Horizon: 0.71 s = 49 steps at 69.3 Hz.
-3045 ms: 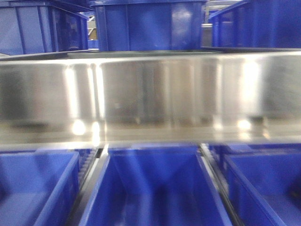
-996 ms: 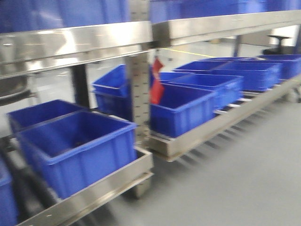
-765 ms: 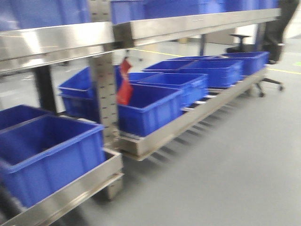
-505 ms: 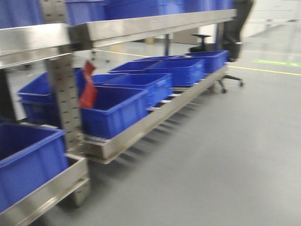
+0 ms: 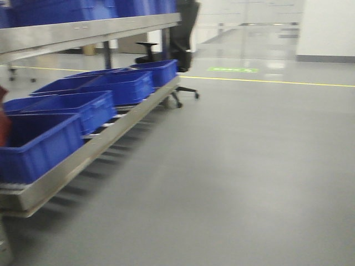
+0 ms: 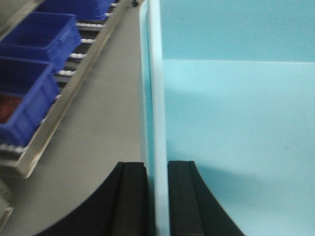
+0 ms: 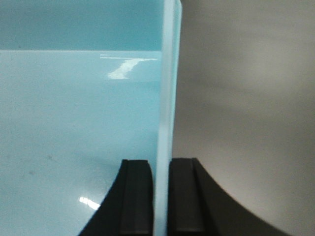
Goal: Move two blue bins to right shelf middle
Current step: 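Drive the base along the aisle carrying both bins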
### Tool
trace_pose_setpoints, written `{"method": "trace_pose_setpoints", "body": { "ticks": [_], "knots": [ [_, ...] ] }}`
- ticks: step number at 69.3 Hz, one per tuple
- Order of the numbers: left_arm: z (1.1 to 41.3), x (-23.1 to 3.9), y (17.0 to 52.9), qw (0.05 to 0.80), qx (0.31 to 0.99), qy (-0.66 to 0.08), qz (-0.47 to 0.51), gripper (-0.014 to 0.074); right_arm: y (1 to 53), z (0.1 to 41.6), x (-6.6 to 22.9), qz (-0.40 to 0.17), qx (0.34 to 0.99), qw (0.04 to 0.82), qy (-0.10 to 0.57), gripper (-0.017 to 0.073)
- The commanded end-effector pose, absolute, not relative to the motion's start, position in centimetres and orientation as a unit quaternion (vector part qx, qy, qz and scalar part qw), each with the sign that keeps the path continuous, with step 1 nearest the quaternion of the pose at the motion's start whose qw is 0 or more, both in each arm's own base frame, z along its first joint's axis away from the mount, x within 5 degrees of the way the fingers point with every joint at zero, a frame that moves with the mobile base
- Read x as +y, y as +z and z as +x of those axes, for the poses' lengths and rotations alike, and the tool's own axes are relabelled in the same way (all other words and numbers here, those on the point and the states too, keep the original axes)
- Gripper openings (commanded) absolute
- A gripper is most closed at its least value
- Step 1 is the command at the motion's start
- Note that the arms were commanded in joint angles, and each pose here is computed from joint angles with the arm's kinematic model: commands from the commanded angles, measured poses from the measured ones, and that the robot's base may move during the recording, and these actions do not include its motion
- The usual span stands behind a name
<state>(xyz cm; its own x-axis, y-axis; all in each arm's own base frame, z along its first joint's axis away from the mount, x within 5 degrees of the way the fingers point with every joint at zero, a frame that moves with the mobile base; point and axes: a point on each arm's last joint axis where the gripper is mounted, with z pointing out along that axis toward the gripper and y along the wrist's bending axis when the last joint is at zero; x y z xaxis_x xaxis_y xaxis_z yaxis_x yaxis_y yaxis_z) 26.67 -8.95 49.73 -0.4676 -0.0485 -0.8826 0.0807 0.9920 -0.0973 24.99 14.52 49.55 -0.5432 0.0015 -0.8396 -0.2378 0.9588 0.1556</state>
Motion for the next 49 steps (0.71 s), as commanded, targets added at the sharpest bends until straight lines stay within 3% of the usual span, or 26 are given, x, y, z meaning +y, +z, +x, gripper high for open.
{"method": "trace_pose_setpoints", "body": {
  "ticks": [1,49],
  "knots": [
    [26.09,-9.81,51.41,0.558,0.82,-0.123,0.017,-0.0111,51.36,24.29,15.16,-0.072,0.835,0.511,0.193,-0.0162],
    [26.17,-9.55,51.46,0.565,0.818,-0.104,0.019,-0.0111,51.36,24.29,15.16,-0.072,0.835,0.511,0.193,-0.0162]
  ]
}}
